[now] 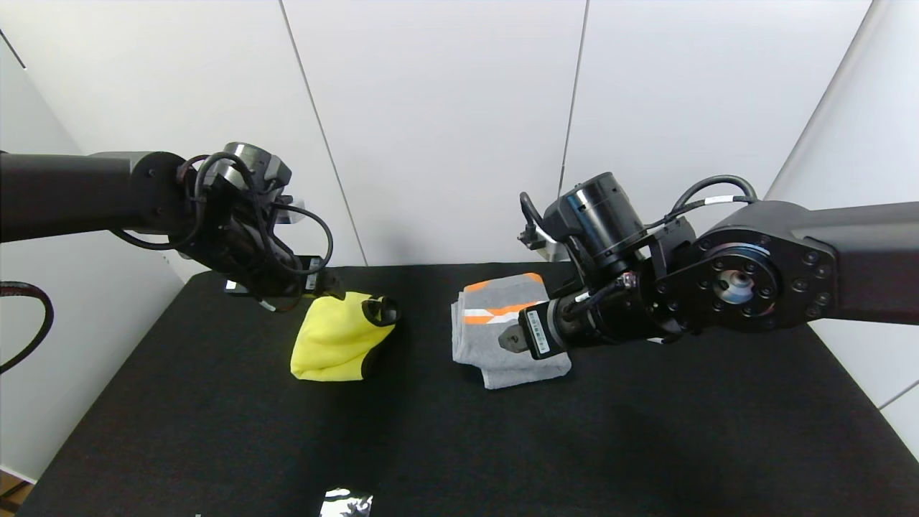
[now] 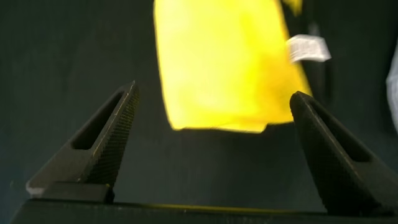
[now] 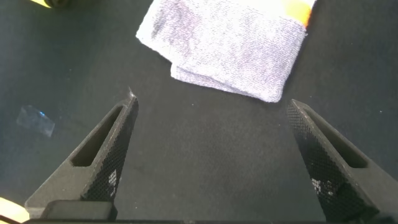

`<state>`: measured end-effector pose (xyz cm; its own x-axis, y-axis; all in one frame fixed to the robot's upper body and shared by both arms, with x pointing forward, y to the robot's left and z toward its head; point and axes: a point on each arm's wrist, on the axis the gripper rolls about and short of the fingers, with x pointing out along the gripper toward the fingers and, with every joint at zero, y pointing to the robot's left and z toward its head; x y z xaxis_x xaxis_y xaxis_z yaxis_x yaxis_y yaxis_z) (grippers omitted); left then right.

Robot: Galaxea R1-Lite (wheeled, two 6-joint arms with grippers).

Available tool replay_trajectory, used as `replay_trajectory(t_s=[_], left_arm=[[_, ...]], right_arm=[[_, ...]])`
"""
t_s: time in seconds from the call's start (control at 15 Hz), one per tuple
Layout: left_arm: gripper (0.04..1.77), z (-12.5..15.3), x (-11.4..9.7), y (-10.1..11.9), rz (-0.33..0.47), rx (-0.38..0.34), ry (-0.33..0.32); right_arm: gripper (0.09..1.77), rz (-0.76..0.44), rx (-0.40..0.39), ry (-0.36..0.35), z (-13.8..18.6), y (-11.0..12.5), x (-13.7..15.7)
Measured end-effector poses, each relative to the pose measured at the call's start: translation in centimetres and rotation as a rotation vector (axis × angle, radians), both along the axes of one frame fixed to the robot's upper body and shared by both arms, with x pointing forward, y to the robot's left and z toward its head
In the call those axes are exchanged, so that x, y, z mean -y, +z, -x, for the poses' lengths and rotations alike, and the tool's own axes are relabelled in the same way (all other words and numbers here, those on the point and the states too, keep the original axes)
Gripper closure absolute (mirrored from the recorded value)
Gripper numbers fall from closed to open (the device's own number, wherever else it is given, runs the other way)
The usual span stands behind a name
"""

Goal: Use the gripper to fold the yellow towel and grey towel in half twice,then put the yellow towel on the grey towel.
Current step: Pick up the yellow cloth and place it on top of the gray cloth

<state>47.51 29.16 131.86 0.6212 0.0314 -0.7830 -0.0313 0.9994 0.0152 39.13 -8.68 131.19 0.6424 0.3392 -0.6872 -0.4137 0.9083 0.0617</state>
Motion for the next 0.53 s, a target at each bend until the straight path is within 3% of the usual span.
replay_trajectory(t_s=[0.2,0.53], left_arm=[[0.09,0.49,-0.64,-0.27,-0.025,-0.068,0.027],[0.09,0.39,-0.82,-0.45,-0.029,-0.076,0.034]], right_arm=[[0.15,0.001,-0.001,0.0,-0.02,-0.06,-0.02],[0.15,0.001,-0.002,0.0,-0.05,-0.07,-0.01]])
